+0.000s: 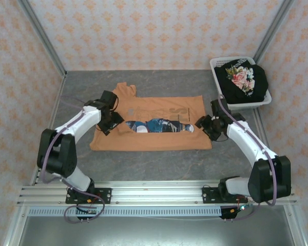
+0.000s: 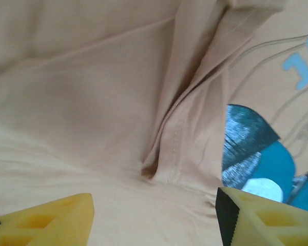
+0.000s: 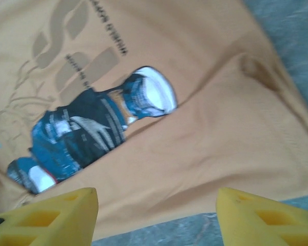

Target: Fold and stack the t-shirts

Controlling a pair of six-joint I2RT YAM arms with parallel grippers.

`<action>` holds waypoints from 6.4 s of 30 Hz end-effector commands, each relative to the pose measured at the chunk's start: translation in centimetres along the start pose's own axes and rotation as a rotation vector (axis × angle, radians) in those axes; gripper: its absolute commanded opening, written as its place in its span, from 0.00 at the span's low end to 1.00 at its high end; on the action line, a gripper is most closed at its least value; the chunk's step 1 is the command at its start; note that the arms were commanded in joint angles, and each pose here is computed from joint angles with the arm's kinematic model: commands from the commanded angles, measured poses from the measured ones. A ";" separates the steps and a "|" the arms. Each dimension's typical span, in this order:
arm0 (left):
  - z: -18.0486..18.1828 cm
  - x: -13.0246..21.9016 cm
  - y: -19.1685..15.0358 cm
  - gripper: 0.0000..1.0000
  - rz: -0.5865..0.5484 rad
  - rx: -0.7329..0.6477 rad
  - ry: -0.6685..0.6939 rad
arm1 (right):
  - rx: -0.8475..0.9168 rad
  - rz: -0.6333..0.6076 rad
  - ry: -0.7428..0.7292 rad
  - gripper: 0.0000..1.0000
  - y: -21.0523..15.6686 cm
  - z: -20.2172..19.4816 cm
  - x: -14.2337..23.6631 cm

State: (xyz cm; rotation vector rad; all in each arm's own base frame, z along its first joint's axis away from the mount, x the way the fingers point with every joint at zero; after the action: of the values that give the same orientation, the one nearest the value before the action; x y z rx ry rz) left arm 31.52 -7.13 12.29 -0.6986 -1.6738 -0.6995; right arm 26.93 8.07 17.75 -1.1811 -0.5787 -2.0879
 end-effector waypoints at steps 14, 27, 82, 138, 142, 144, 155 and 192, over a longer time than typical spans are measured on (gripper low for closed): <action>-3.2 -2.4 1.0 0.27 -0.008 0.015 -0.087 | -0.004 0.012 0.077 0.63 -0.1 1.2 0.3; -7.0 -2.4 1.3 0.00 0.023 -0.101 -0.091 | -0.012 0.012 0.056 0.61 0.0 1.0 0.1; -13.6 -4.8 0.1 0.62 0.056 -0.291 -0.135 | -0.029 0.062 0.029 0.60 -0.5 -0.1 -1.7; 7.6 4.9 1.8 0.38 -0.195 0.188 0.235 | 0.093 0.067 -0.305 0.52 -2.8 -0.6 -2.2; 1.5 6.1 8.1 0.47 -0.255 0.073 0.152 | 0.113 0.014 -0.194 0.53 0.7 3.3 -2.9; -1.3 5.6 11.0 0.46 -0.261 0.009 0.131 | 0.127 0.000 -0.194 0.52 2.5 4.6 -3.9; -9.5 0.4 20.5 0.47 -0.333 -0.247 0.130 | 0.185 -0.072 -0.182 0.52 8.6 8.6 -7.0; -8.7 -6.6 19.1 0.14 -0.230 -0.366 0.350 | 0.155 -0.046 -0.166 0.50 9.0 9.1 -7.8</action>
State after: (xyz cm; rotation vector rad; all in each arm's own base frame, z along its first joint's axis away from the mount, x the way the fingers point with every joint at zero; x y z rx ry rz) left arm 53.68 -2.81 9.12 -0.6267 -1.4191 -1.2425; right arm 41.00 10.77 14.79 -1.2846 -0.8180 -1.9208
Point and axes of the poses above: each hand's point on the last joint's axis, 136 mm out from that joint toward the fingers, its own x axis back along the fingers, its own z axis along the line the jaws close on, y = z × x, the point moved 7 cm from there along x, back along the fingers, and after that the axes turned 6 degrees about -x, right-handed, at the moved point
